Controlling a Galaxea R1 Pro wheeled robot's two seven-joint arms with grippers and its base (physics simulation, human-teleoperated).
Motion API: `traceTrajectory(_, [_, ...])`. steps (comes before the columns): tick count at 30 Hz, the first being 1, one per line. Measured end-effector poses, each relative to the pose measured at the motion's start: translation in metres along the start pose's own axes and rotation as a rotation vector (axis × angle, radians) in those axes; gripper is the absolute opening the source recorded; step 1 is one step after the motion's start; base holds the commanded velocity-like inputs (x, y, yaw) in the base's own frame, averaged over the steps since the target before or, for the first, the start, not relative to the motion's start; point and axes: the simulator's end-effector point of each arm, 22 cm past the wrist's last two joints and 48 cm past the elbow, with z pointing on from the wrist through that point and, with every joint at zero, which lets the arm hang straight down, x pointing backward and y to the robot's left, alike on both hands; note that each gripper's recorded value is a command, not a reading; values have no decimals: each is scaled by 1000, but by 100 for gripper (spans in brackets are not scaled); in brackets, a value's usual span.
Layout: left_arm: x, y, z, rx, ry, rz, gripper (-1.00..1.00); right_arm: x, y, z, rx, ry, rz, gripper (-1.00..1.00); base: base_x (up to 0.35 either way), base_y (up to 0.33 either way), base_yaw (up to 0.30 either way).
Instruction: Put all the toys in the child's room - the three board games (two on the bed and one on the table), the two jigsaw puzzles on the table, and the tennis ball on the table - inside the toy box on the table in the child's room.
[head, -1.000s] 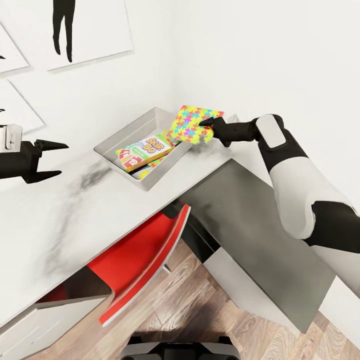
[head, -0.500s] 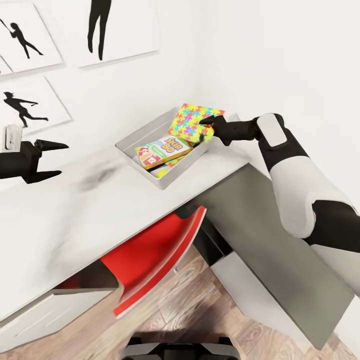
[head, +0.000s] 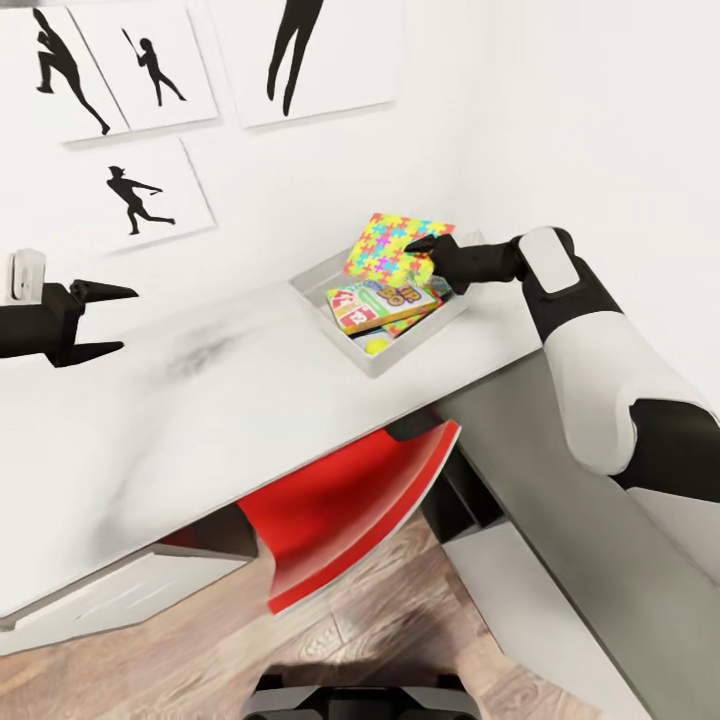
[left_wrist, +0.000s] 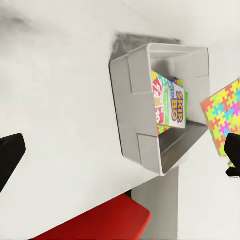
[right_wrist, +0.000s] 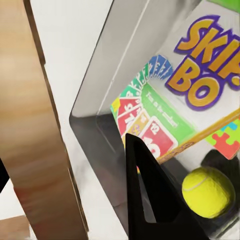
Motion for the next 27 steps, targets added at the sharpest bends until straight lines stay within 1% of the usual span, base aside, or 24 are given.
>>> traceTrajectory(4, [1,1,1,-1,3,0,100,-4,-18,-3,63,-5,4,-100,0,0,294])
traceTrajectory(5, [1,1,1,-1,3,0,100,-4,-17,-3,60,-5,6,-100,0,0,294])
traceTrajectory(7, [2,1,1,-2,4,0,100,-8,-28,-7,92,-13,16,-100,0,0,294])
traceTrajectory(9, [3,2,2,-4,7,-2,100,-15,-38,-13,111,-27,44,-100,0,0,294])
traceTrajectory(13, [6,7,4,-14,14,-8,100,-32,-61,-29,147,-67,132,-100,0,0,215])
traceTrajectory(15, [7,10,5,-18,17,-12,100,-39,-73,-37,179,-83,171,-100,0,0,110])
traceTrajectory(17, [8,12,5,-21,20,-16,100,-45,-83,-44,213,-95,199,-100,0,0,71])
traceTrajectory(21, [11,15,6,-27,25,-18,100,-54,-91,-55,246,-118,231,-100,0,0,39])
traceTrajectory(27, [14,17,7,-30,28,-18,100,-60,-95,-62,262,-137,249,-100,0,0,16])
